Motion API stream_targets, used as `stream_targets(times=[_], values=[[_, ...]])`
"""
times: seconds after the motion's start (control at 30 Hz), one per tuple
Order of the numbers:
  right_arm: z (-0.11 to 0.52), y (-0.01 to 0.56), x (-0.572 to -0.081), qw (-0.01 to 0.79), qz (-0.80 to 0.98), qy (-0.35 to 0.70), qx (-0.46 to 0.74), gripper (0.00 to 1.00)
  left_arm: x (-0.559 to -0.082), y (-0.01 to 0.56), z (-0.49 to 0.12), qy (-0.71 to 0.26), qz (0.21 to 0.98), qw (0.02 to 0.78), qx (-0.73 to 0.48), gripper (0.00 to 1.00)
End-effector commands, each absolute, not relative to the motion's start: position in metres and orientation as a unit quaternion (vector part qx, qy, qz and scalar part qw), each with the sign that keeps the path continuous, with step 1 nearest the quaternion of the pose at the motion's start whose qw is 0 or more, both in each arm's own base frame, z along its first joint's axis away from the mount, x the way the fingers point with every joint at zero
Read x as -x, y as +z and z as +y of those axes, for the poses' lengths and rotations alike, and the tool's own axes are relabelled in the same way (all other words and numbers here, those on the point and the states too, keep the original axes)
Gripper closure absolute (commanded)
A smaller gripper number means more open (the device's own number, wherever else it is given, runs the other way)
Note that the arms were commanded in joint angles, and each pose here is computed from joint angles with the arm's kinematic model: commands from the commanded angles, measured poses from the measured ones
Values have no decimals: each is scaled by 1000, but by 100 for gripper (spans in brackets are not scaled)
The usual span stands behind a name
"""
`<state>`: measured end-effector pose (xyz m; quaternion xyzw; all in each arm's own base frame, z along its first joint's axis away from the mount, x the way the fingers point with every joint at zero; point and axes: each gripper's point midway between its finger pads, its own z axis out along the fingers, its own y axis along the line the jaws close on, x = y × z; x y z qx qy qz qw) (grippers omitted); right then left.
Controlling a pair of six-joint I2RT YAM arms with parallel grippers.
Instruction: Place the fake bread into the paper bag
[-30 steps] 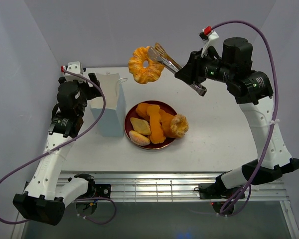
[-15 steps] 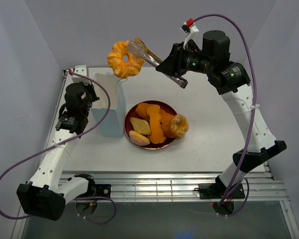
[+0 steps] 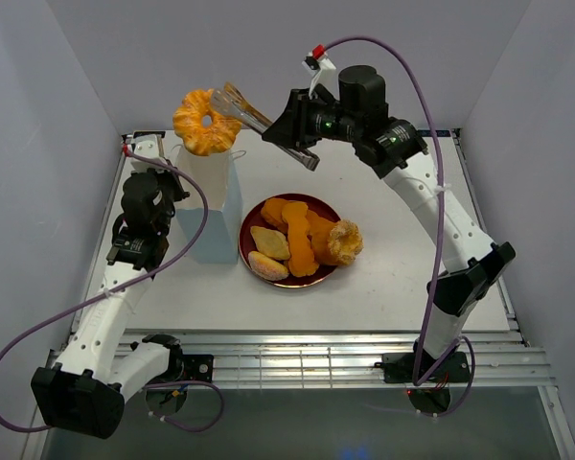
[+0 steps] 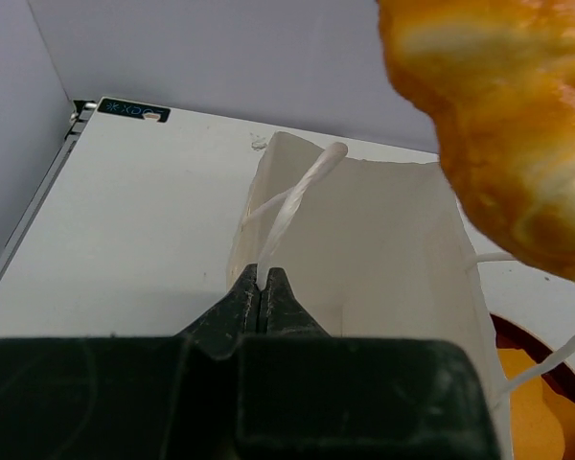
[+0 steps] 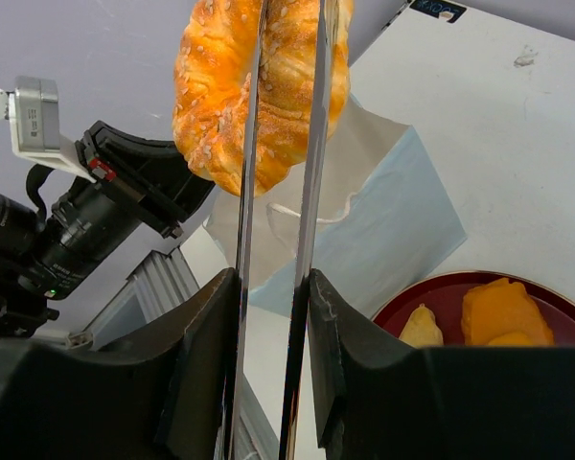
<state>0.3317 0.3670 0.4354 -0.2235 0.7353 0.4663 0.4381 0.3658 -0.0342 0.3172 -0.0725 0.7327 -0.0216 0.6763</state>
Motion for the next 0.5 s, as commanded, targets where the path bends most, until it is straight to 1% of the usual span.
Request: stream_targets(times=[0.0,0.2,0.47], values=[[379,481,-329,488,682,497,223,92,-361,329,-32,-35,716,692,85,100],[389,454,-335,476,696,490,222,92,-357,328,-31,-35,714,694,86,100],[381,417,-336,467,722,463,217,92,-353,329,-28,-33,711,697,93,100]])
